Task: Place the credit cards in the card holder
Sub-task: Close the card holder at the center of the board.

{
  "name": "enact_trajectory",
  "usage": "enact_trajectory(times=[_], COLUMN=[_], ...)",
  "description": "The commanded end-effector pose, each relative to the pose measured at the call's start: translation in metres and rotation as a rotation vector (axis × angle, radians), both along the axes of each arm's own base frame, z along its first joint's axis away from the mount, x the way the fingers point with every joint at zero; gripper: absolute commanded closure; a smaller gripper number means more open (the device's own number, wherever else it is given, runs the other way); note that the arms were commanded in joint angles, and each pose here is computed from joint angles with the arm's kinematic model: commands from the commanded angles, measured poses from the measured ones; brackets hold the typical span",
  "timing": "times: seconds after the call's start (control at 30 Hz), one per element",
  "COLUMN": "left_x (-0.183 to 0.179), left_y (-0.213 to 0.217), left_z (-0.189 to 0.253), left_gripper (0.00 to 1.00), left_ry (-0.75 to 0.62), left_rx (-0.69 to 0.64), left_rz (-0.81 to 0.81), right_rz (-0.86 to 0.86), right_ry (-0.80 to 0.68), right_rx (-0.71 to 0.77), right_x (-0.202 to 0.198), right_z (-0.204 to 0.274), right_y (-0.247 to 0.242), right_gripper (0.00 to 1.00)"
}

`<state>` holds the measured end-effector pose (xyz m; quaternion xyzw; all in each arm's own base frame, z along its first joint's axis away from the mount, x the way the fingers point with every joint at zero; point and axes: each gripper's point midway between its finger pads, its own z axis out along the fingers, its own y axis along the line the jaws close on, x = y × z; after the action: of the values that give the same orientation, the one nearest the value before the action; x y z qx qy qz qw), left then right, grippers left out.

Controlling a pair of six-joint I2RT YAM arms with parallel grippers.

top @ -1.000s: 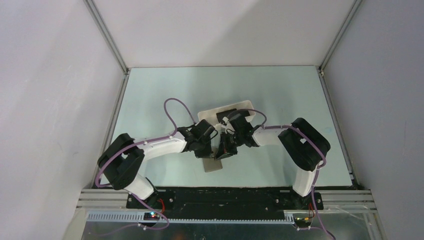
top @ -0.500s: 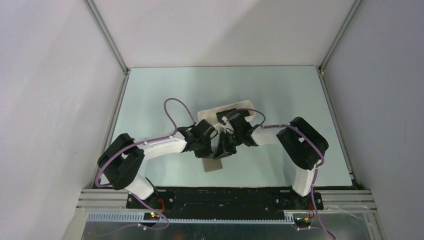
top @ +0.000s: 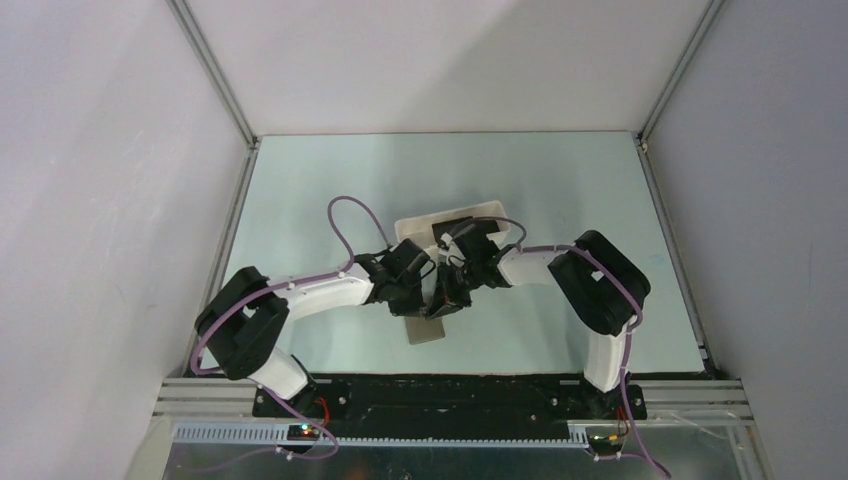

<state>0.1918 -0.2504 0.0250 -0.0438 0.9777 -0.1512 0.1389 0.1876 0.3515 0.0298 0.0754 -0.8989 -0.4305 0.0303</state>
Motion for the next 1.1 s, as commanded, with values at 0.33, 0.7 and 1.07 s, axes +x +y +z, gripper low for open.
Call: enact_trajectory(times=[0.33,0.7,1.07], left_x=[-0.005,-0.005,-0.008], left_y=[0.009,0.008,0.004], left_z=[-0.013,-0.011,-0.010], left_gripper=[1.00,1.00,1.00], left_ry=[0.019,0.016,0.016], left_rx=[0.052,0.046,0.040], left_rz=[-0.008,-0.009,-0.023], right_rz=[-0.007,0.023,0.038], right_ry=[-0.028,0.032,0.135], right_rx=[-0.363,-0.578,-0.716], right_x=[-0.005,-0.028,-0.051], right_z=[-0.058,-0.089,-0.114], right_y=[-0.028,-0.059,-0.091], right_gripper=[1.00,1.00,1.00])
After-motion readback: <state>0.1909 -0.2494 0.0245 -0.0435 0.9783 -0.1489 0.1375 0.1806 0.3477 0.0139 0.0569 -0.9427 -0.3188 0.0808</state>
